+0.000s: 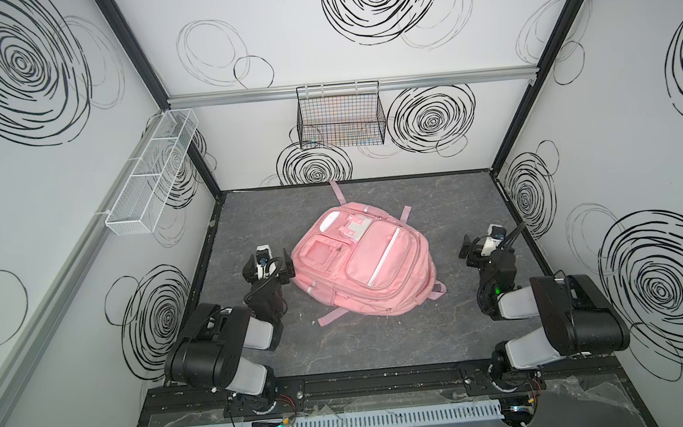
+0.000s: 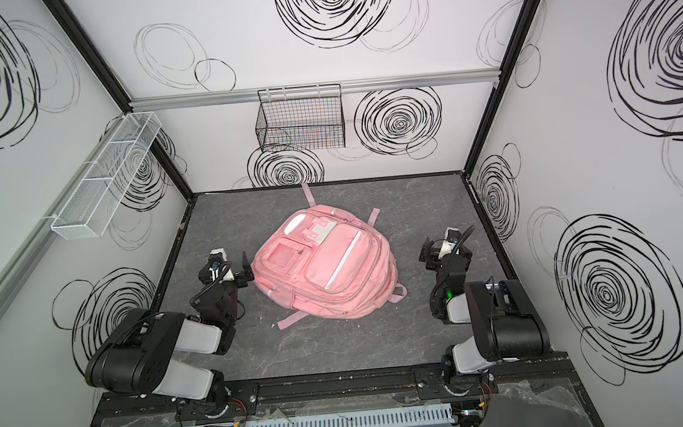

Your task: Pack the student bag

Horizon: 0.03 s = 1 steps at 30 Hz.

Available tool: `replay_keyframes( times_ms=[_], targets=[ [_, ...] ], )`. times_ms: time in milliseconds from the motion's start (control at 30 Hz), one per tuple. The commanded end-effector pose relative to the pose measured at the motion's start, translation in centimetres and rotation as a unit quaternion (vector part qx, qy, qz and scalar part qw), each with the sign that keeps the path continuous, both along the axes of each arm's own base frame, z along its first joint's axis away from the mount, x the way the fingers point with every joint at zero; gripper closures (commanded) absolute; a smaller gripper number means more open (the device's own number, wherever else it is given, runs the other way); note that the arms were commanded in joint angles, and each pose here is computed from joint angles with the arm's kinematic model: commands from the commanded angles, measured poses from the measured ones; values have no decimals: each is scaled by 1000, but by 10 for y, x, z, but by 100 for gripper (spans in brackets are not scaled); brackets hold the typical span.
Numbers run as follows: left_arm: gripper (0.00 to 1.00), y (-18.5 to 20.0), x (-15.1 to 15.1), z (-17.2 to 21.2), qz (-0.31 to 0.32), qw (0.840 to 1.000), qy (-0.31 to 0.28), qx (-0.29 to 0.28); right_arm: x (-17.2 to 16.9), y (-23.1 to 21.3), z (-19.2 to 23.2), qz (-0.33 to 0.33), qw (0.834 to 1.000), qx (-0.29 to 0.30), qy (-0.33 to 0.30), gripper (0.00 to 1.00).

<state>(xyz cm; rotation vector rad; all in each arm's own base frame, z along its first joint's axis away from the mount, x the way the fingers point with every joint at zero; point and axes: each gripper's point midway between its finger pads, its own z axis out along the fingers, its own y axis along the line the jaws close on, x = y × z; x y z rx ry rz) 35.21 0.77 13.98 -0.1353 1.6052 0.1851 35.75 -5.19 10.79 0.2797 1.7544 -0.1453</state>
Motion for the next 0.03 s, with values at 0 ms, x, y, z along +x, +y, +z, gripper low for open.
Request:
replay_keyframes(
  times_ms=[0],
  targets=[
    [4,1,-2,18,6,999,-39,-7,4,-1,13,-5,1000,-1,-21,0]
  ],
)
